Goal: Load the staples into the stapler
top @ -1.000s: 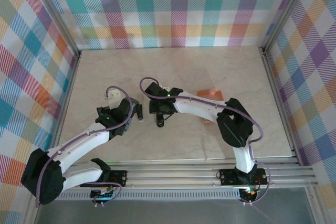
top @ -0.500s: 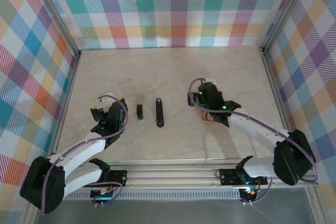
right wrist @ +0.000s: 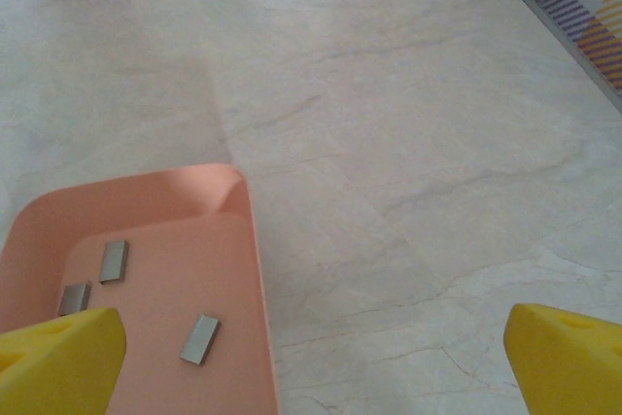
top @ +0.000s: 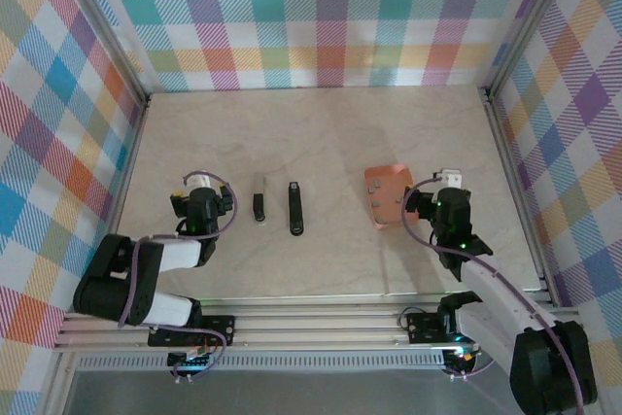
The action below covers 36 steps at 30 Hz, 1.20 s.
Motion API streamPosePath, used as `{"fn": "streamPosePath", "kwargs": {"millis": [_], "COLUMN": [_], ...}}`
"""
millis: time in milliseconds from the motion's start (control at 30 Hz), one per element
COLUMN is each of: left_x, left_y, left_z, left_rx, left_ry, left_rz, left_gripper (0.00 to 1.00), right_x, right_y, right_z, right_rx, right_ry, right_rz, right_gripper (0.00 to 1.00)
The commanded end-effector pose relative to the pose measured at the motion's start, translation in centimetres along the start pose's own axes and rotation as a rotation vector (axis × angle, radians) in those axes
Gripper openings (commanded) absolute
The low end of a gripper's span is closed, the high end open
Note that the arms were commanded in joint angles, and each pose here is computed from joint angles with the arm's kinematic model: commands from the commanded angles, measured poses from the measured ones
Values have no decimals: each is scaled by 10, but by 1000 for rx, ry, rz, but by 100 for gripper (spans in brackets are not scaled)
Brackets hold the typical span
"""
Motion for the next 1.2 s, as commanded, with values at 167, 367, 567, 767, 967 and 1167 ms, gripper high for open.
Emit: {"fn": "streamPosePath", "kwargs": {"millis": [167, 367, 567, 767, 967, 1167], "left_x": [-34, -34, -34, -34, -34, -34], "left_y": [12, 12, 12, 12, 12, 12], "left_z": [-4, -5, -6, -7, -6, -7], "left_rx": [65, 60, 54, 54, 53, 53], "left_ry": [-118, -119, -119, -119, -118, -120], "left_rz": [48, 50, 52, 52, 51, 52], "left_gripper": [100, 100, 100, 100, 100, 100], "right_x": [-37, -61, -86, -97, -96, -96], "right_y": [-6, 2, -12, -10, -9, -9], "right_z": [-7, -5, -2, -14, -14, -14], "right_rx": [32, 70, 77, 5, 6, 6], "right_ry": [15, 91, 144, 107, 109, 109], "right_rz": [-91, -187, -144, -87, -85, -85], "right_gripper": [99, 99, 99, 99, 99, 99]}}
Point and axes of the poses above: each hand's point on the last joint's axis, 136 mm out from that joint toward the fingers, its own x axis back along the fingers, its own z axis along the line the jaws close on, y = z × x, the point moved 10 cm from there along x, back along the fingers, and after that the axes turned 15 degrees about x, right-handed, at the moved point
